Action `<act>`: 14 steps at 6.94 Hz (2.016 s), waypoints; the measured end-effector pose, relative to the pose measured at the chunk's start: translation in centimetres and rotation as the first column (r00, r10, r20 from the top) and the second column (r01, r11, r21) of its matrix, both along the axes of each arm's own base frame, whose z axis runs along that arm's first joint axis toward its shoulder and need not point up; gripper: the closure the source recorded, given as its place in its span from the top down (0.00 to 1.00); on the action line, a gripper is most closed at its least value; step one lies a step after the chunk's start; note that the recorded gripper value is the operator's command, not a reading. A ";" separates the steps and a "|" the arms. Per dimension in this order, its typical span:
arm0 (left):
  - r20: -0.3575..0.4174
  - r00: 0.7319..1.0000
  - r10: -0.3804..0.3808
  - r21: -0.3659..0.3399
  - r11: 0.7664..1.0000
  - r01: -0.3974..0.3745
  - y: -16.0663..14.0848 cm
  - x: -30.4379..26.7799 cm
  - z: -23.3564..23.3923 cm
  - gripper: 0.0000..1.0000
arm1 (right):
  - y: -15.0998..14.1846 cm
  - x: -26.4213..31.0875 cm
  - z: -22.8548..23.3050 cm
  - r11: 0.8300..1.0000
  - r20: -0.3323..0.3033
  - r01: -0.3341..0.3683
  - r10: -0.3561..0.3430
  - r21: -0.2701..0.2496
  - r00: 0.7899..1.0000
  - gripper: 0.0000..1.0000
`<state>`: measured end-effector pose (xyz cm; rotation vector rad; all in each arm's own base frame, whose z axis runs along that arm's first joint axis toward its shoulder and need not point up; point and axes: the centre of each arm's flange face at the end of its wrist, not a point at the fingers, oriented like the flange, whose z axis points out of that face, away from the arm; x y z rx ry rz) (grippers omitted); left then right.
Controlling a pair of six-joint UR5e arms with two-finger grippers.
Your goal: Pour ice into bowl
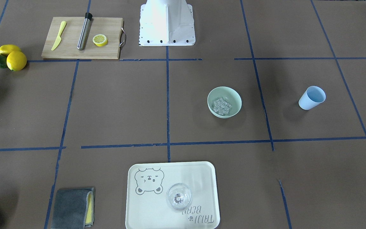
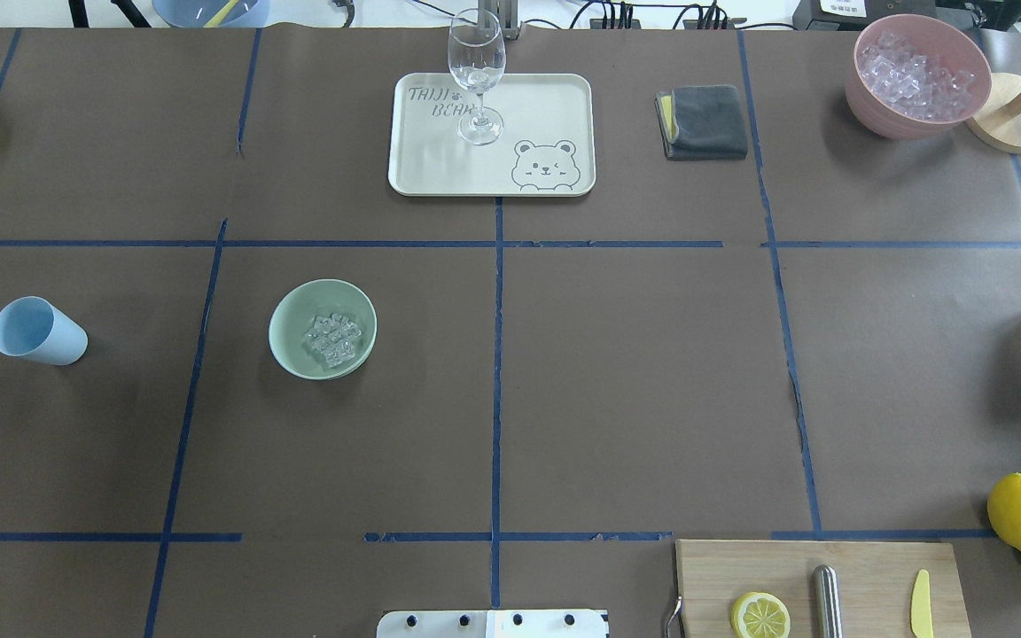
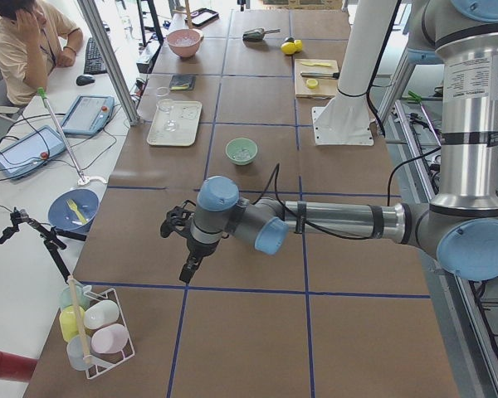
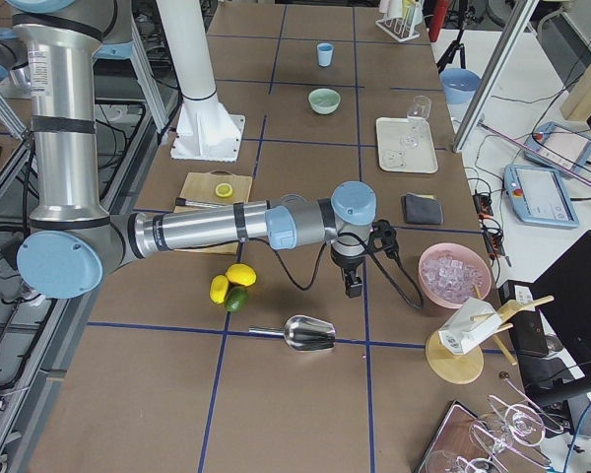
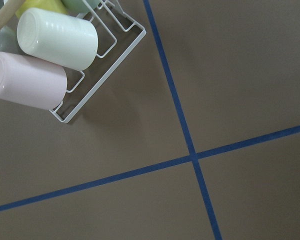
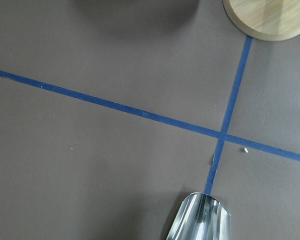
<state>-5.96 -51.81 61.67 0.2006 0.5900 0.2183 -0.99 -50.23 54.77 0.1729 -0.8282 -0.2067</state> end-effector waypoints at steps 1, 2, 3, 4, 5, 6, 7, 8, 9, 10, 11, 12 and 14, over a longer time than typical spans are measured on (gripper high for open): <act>-0.006 1.000 0.017 -0.067 0.998 -0.017 0.2 -0.4 0.5 1.00 | -0.7 -3.1 -3.3 1.000 0.023 -0.009 0.010 -0.014 1.000 1.00; -0.057 0.998 0.019 -0.105 0.994 -0.025 0.6 -0.4 0.6 1.00 | -1.2 -7.1 -7.1 1.000 0.049 -0.008 0.009 -0.029 0.999 1.00; -0.141 0.990 0.014 -0.129 0.991 -0.032 1.3 -0.1 0.8 1.00 | -0.9 -11.4 -11.1 0.999 0.078 -0.008 0.012 -0.053 0.997 1.00; -0.197 0.980 0.006 -0.148 0.988 -0.036 2.0 0.1 1.1 1.00 | -0.6 -16.5 -16.0 0.995 0.114 -0.014 0.025 -0.095 0.993 1.00; -0.219 0.976 0.003 -0.163 0.986 -0.039 2.3 0.2 1.6 1.00 | -0.1 -22.6 -20.8 0.990 0.133 -0.023 0.042 -0.140 0.990 1.00; -0.226 0.974 0.000 -0.177 0.983 -0.041 2.4 0.3 2.2 1.00 | 0.9 -29.3 -25.3 0.985 0.128 -0.049 0.071 -0.163 0.989 1.00; -0.228 0.974 -0.003 -0.188 0.981 -0.041 2.5 0.3 2.6 1.00 | 1.7 -35.5 -29.4 0.982 0.127 -0.077 0.100 -0.173 0.987 1.00; -0.229 0.973 -0.004 -0.194 0.980 -0.042 2.5 0.3 3.0 1.00 | 2.0 -41.2 -33.2 0.979 0.129 -0.095 0.119 -0.183 0.984 1.00; -0.229 0.973 -0.004 -0.195 0.980 -0.042 2.5 0.4 3.0 1.00 | 2.2 -46.4 -36.3 0.978 0.125 -0.109 0.132 -0.177 0.983 1.00; -0.230 0.973 -0.003 -0.194 0.980 -0.042 2.5 0.4 2.9 1.00 | 2.3 -51.1 -38.7 0.978 0.132 -0.129 0.151 -0.164 0.980 1.00; -0.231 0.973 -0.003 -0.192 0.980 -0.043 2.6 0.4 2.9 1.00 | 2.4 -55.8 -40.4 0.976 0.164 -0.152 0.177 -0.156 0.970 1.00; -0.232 0.973 -0.002 -0.191 0.981 -0.043 2.6 0.4 2.9 1.00 | 2.5 -60.4 -42.1 0.973 0.193 -0.178 0.204 -0.146 0.960 0.98; -0.232 0.973 -0.002 -0.190 0.981 -0.043 2.6 0.4 2.9 1.00 | 3.1 -66.9 -45.1 0.966 0.197 -0.210 0.237 -0.148 0.951 0.85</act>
